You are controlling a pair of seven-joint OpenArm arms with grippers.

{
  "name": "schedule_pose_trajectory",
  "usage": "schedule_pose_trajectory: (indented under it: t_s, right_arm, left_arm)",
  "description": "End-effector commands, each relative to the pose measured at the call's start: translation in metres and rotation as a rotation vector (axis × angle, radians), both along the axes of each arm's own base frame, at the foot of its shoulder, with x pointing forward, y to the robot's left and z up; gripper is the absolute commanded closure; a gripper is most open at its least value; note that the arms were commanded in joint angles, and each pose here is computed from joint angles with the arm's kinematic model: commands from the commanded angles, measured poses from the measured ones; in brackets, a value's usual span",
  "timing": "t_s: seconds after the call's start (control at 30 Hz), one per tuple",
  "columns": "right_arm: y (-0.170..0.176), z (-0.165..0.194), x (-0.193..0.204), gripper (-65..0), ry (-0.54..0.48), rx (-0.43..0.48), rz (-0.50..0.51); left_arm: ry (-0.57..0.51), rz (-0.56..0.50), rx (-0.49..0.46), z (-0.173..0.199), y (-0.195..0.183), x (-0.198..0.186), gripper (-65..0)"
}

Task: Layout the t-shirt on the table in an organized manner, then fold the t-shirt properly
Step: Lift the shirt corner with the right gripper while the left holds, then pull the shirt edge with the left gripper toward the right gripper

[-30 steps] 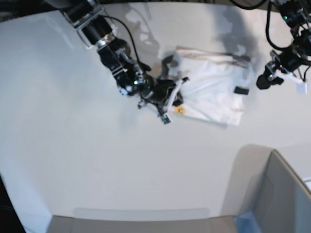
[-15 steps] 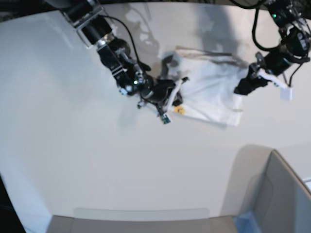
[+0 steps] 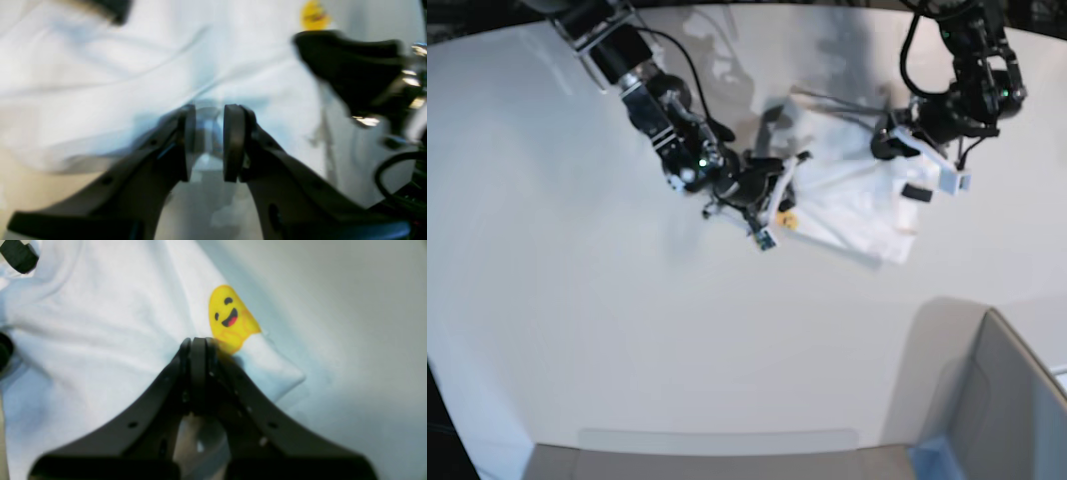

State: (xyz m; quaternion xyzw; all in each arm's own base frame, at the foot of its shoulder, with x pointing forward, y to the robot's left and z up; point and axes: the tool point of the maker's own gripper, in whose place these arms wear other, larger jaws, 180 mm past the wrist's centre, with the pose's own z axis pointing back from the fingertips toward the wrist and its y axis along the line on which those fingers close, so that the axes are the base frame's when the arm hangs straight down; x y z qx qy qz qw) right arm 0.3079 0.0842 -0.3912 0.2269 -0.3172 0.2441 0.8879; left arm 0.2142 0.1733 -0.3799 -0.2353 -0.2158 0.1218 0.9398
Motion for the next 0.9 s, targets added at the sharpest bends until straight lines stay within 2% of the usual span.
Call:
schedule_pose_trajectory:
  t_s: [0.0,0.1,0.2,0.33,0.43,0.67,0.87]
  right_arm:
    - [0.006,0.017,0.006,0.0,-0.046,0.024,0.006]
    - [0.011,0.037,0.008,0.0,-0.093,0.058,0.015]
    - [0.017,0.061,0.012,0.0,-0.151,0.093,0.024]
    - [0.018,0.083,0.023,0.0,-0.213,0.108,0.029]
    - [0.016,0.090,0.033,0.0,-0.238,0.101,0.026]
    - [-0.016,0.075,0.069,0.0,-0.221,0.025,-0.050]
    - [-0.046,0.058,0.094,0.0,-0.175,-0.012,-0.139]
  left_arm:
    - [0.005,-0.008,-0.005,-0.001,0.001,0.000,-15.1]
    - [0.066,-0.025,-0.028,-0.018,-0.005,-0.006,-15.1]
    - [0.078,-0.058,-0.037,-0.022,-0.016,-0.008,-15.1]
    - [0.068,-0.059,-0.043,-0.018,-0.017,-0.006,-15.1]
    - [-0.010,-0.082,-0.021,0.003,-0.021,0.006,-15.1]
    - [-0.119,-0.118,0.012,0.035,-0.029,0.015,-15.1]
    - [-0.060,-0.150,0.019,0.030,-0.033,-0.012,-15.0]
